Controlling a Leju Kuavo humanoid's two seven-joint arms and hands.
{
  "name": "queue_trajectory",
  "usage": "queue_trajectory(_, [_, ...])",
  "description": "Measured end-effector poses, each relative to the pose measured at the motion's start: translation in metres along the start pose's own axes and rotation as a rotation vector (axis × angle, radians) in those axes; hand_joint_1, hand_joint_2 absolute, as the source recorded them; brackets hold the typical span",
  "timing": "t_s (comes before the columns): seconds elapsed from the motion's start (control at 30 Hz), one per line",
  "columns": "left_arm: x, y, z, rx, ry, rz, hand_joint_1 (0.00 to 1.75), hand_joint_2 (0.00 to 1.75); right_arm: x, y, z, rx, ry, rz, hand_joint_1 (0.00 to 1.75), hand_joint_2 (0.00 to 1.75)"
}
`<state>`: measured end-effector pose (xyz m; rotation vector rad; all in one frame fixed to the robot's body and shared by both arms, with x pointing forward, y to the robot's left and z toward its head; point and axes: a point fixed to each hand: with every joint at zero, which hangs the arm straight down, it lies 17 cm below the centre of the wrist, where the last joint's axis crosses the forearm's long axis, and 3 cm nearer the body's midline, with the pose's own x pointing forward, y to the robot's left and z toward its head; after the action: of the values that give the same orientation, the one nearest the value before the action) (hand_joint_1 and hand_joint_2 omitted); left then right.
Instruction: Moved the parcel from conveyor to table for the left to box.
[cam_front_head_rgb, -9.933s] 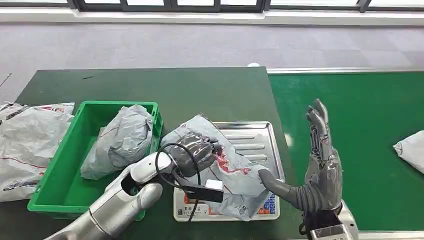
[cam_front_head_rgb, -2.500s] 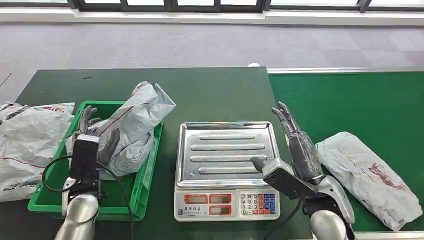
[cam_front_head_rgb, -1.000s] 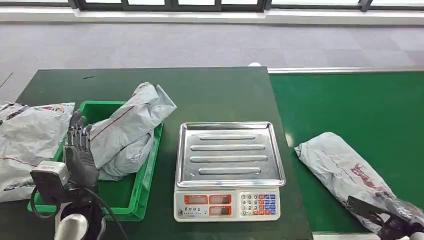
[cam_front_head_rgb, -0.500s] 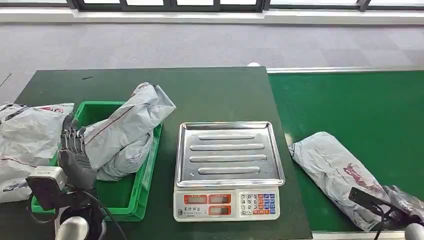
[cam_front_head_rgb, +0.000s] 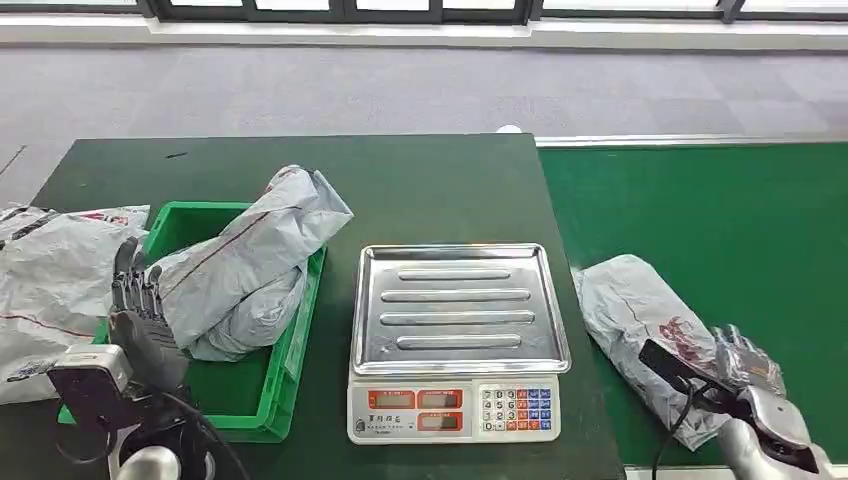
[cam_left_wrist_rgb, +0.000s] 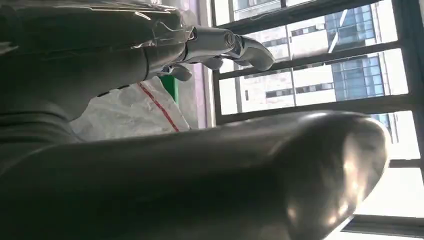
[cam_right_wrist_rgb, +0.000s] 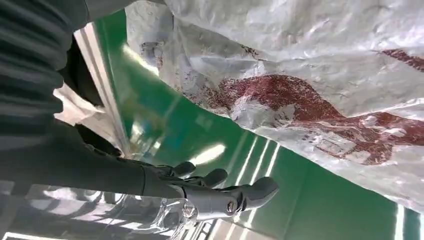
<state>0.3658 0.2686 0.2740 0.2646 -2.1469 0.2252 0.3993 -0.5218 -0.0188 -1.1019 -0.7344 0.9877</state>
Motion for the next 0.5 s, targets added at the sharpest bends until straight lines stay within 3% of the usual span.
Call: queue_trajectory(0.5, [0.003, 0.0, 0.003, 0.003, -0.001, -0.007, 0.0, 0.0, 0.024, -0.009, -0.001, -0.07, -0.017, 0.018, 0.0, 1.75])
